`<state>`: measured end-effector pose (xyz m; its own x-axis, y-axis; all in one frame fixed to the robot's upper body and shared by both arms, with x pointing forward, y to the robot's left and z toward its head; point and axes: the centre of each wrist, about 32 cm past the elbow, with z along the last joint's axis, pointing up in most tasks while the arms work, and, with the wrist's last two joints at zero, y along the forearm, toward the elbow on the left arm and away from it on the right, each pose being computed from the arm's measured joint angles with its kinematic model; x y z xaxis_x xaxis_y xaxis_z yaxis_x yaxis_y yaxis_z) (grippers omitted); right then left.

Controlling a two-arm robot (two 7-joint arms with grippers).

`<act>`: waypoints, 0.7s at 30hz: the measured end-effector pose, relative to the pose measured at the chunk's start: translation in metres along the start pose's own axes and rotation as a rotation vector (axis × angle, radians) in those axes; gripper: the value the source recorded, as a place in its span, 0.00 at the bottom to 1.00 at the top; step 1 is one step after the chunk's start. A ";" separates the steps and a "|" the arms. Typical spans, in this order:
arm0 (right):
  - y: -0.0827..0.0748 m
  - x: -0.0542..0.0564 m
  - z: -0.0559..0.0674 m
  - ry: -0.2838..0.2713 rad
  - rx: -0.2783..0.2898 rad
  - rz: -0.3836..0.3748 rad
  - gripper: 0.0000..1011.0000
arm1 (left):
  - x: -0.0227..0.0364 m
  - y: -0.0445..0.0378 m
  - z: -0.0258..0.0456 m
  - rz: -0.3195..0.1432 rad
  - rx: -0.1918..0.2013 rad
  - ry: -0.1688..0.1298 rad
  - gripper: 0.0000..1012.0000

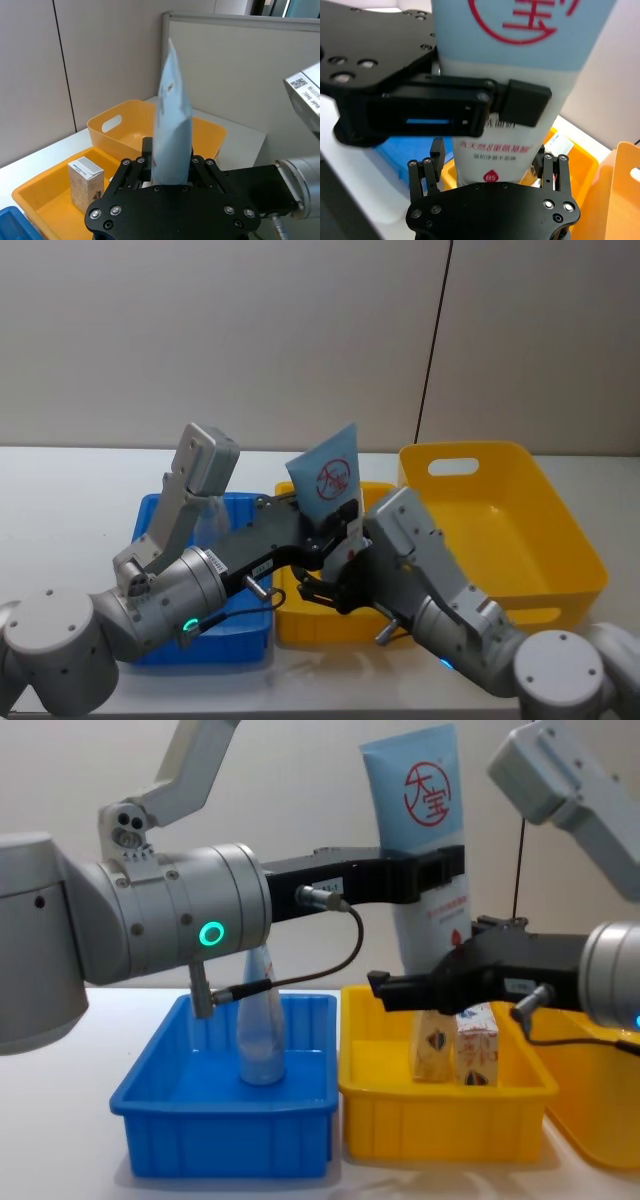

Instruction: Bimanual collaborative sorting of washing and personal care products

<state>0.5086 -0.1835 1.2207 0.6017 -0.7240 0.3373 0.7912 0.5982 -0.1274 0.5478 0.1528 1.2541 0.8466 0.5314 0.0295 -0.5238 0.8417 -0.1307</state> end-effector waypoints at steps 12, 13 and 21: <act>0.015 -0.009 -0.003 -0.014 0.025 -0.044 0.80 | 0.0002 0.0001 0.0002 0.002 -0.001 0.000 0.29; 0.016 -0.010 -0.003 -0.016 0.027 -0.047 0.75 | 0.0003 0.0001 0.0002 0.002 -0.001 0.000 0.30; 0.020 -0.012 -0.004 -0.019 0.034 -0.058 0.64 | 0.0003 0.0001 0.0003 0.002 -0.001 0.000 0.30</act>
<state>0.5172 -0.1640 1.2105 0.5527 -0.7512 0.3610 0.8201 0.5673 -0.0751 0.5480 0.1530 1.2544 0.8454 0.5333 0.0291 -0.5256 0.8404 -0.1322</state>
